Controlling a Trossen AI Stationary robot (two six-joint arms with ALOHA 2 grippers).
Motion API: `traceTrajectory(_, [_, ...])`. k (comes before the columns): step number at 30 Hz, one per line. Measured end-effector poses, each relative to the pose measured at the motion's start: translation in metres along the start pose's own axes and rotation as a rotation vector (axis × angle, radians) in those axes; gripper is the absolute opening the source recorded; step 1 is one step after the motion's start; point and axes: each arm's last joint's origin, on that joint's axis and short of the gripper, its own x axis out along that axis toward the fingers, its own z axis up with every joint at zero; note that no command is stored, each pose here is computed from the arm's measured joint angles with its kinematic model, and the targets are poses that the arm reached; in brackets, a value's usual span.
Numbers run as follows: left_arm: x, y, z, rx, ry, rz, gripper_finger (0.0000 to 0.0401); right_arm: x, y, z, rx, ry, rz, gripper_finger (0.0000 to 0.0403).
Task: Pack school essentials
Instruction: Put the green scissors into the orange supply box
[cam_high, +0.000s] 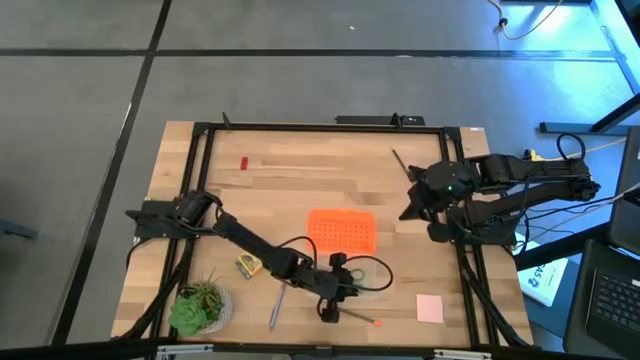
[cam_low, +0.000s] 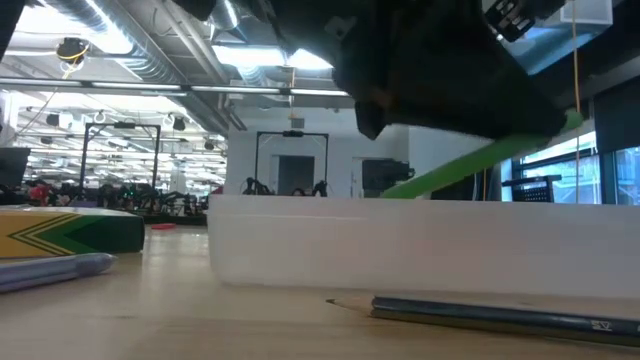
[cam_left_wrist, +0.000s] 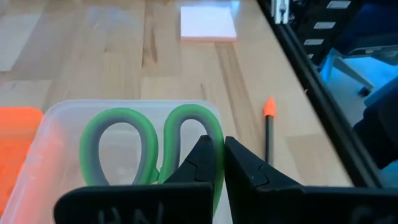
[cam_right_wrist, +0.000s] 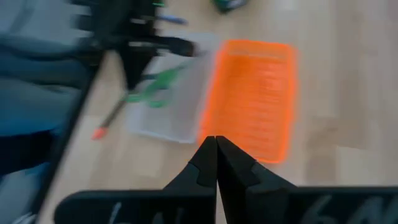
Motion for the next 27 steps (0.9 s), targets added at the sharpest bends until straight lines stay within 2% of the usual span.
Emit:
traceTrajectory(5, [0.002,0.003,-0.002,-0.001,0.009,0.008,0.0004,-0.001,0.006,0.000,-0.018,-0.001,0.197,0.0006])
traceTrajectory(7, [0.003,0.004,-0.002,-0.001,0.013,0.011,0.0004,-0.001,0.007,0.000,-0.019,-0.001,0.229,0.0004])
traceTrajectory(19, [0.004,0.011,-0.001,-0.008,0.021,0.028,0.0008,-0.001,0.006,0.000,-0.021,-0.001,0.220,0.0006])
traceTrajectory(27, [0.014,0.021,-0.011,-0.038,0.052,0.044,0.0009,-0.001,0.006,0.000,-0.021,-0.001,0.219,0.0007])
